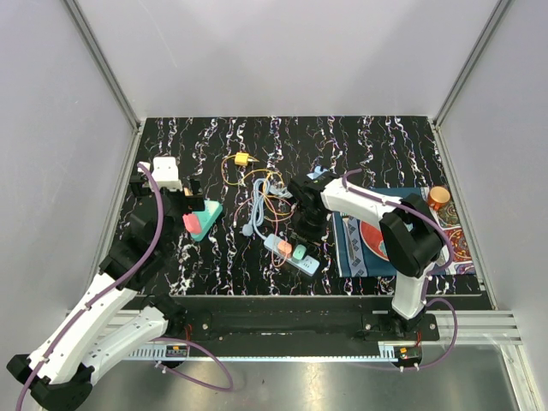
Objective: Insert the plug
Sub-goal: Insert the plug into the socket, then press the plug into the socket.
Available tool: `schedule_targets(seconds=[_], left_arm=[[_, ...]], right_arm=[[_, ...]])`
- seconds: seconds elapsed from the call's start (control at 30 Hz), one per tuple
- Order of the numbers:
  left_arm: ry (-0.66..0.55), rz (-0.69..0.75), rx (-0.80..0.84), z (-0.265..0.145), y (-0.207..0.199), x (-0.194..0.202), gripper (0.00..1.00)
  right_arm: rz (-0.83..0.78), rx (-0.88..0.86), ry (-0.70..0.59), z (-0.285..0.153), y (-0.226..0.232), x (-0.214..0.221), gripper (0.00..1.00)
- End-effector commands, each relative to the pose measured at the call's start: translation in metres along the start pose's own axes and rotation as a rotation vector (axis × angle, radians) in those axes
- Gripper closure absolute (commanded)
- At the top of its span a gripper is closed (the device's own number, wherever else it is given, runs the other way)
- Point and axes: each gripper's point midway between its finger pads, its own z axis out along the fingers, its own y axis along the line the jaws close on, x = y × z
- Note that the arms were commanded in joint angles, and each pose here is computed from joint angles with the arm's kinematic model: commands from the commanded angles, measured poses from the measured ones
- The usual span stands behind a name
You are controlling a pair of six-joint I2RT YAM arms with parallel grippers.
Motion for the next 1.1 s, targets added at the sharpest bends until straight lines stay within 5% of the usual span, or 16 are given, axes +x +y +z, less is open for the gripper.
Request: schedule_targets(seconds=[0.0,0.07,0.23,0.43,0.77,1.07], left_arm=[[-0.054,-0.037,-0.033,-0.001,0.008,-0.013,0.01],[-0.056,-0.036,-0.03,-0.001,0.007,-0.013,0.01],[-0.052,-0.035,-0.029,0.0,0.007,-0.012,0.01],[-0.048,-0.032,-0.029,0.001,0.007,-0.011,0.01],[-0.039,-0.026,-0.027,0.004,0.006,-0.009,0.01],[-0.035,-0.024,-0.026,0.005,0.005,-0.008,0.01]], right_arm=[[-0.031,0.035,-0.052,0.029,0.006,-0.002,1.0],[-0.048,0.007,-0.093,0.018,0.011,-0.004,0.93],[-0.087,-0.066,-0.17,-0.012,0.022,-0.008,0.58],[-0.119,-0.098,-0.202,-0.026,0.025,-0.009,0.39],[-0.186,-0.162,-0.254,-0.053,0.035,-0.011,0.14],[-0.459,-0.203,-0.372,-0.087,0.023,-0.013,0.14]])
